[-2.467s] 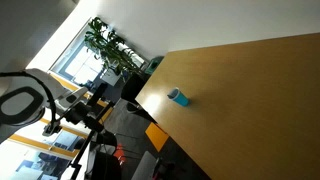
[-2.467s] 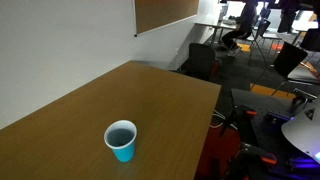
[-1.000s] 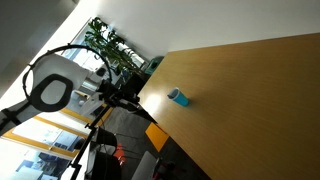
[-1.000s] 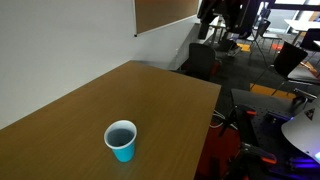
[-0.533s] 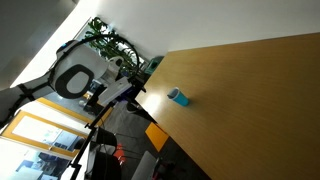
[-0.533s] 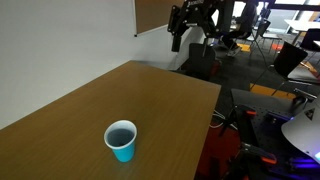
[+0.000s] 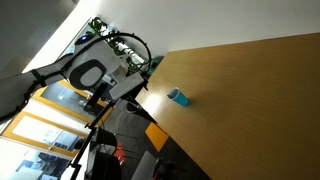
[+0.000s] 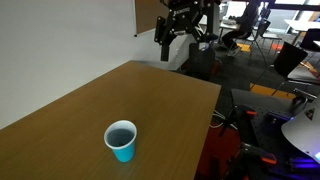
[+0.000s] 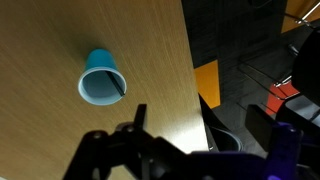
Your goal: Take the pen out of the light blue cup
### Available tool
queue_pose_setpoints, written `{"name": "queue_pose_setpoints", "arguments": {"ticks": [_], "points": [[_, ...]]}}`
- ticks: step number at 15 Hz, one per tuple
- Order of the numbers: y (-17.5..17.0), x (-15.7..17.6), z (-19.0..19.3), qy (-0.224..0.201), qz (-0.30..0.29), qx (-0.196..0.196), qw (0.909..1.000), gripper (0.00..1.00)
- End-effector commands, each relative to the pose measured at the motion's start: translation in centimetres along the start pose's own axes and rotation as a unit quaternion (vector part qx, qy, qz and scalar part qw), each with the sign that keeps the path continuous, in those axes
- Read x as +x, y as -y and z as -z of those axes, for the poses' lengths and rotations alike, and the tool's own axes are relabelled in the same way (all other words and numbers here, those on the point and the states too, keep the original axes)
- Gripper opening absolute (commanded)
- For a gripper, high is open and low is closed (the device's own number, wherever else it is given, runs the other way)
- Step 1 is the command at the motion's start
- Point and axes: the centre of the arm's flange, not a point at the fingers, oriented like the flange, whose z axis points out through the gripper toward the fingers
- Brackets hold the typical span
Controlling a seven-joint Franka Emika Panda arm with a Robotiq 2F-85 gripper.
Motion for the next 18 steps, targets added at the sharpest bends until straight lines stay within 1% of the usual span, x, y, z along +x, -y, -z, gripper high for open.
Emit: {"name": "queue_pose_setpoints", "arguments": {"ticks": [1, 3, 7, 10, 13, 16, 17, 18], "points": [[-1.1, 0.2, -0.2, -0.014, 0.028, 0.003, 0.9995, 1.0], [-2.4, 0.2, -0.5, -0.025, 0.065, 0.011, 0.9975, 1.0], [-5.3, -0.2, -1.1, -0.037, 0.139, 0.027, 0.9892, 1.0], [-7.0, -0.7, -2.0, -0.042, 0.204, 0.047, 0.9769, 1.0], [-8.4, -0.9, -3.2, -0.054, 0.268, 0.083, 0.9583, 1.0], [-9.2, -0.9, -4.6, -0.054, 0.327, 0.126, 0.935, 1.0], [-9.4, -0.8, -5.0, -0.053, 0.342, 0.143, 0.9273, 1.0], [-9.7, -0.5, -5.6, -0.055, 0.348, 0.157, 0.9227, 1.0]]}}
